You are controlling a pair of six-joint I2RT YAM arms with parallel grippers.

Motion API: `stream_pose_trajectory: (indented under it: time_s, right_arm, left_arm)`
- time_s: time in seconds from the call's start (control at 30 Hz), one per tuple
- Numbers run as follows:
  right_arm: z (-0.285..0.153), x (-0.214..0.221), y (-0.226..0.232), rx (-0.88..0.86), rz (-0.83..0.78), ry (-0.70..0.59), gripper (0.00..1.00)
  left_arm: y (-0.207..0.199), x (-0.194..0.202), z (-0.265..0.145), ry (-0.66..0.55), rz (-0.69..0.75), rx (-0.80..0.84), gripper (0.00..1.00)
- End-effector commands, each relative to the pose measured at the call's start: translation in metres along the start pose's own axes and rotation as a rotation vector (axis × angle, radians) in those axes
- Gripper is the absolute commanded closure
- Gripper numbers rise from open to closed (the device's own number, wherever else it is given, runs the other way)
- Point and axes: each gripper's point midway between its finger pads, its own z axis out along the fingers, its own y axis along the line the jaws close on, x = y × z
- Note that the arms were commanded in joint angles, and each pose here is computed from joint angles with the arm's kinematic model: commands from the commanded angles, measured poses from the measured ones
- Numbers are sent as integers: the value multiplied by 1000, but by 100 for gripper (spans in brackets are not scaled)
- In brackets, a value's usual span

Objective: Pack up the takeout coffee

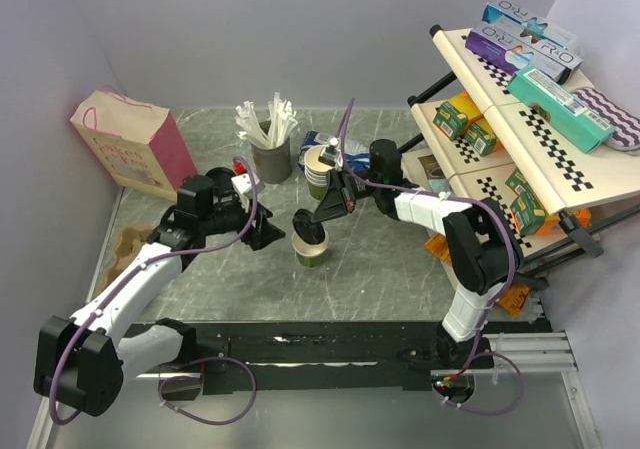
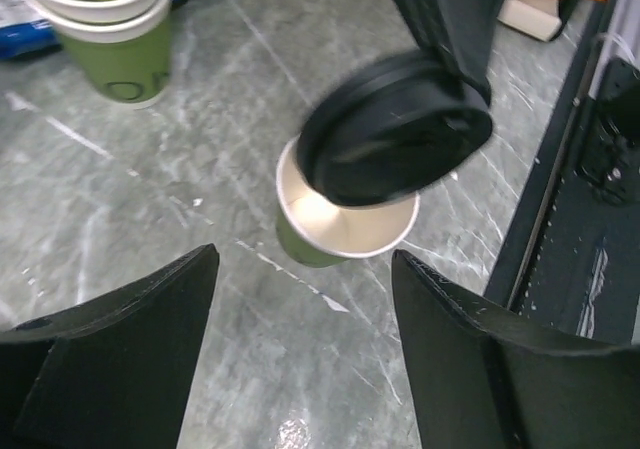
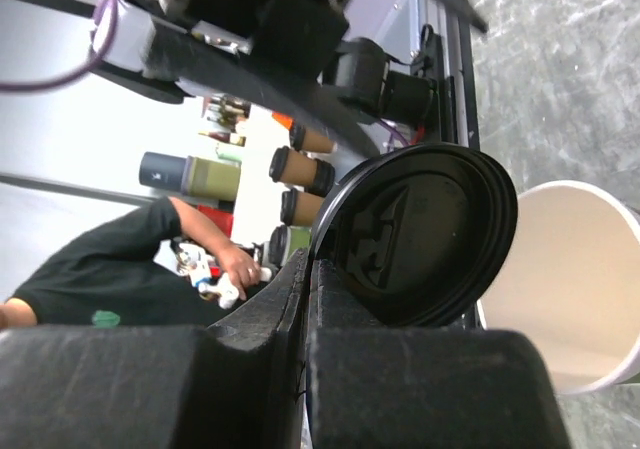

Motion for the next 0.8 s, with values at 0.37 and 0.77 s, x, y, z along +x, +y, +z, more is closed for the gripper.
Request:
stream_pose_trajectory:
  time_s: [0.37, 0.77]
  right_arm:
    - [-9, -2, -14, 4, 32, -25, 96]
    - [-10, 5, -33, 49, 87, -34, 94]
  left_arm:
    - [-17, -19, 26, -46, 78, 108, 22]
    - [-29, -19, 43, -58, 97, 135, 18]
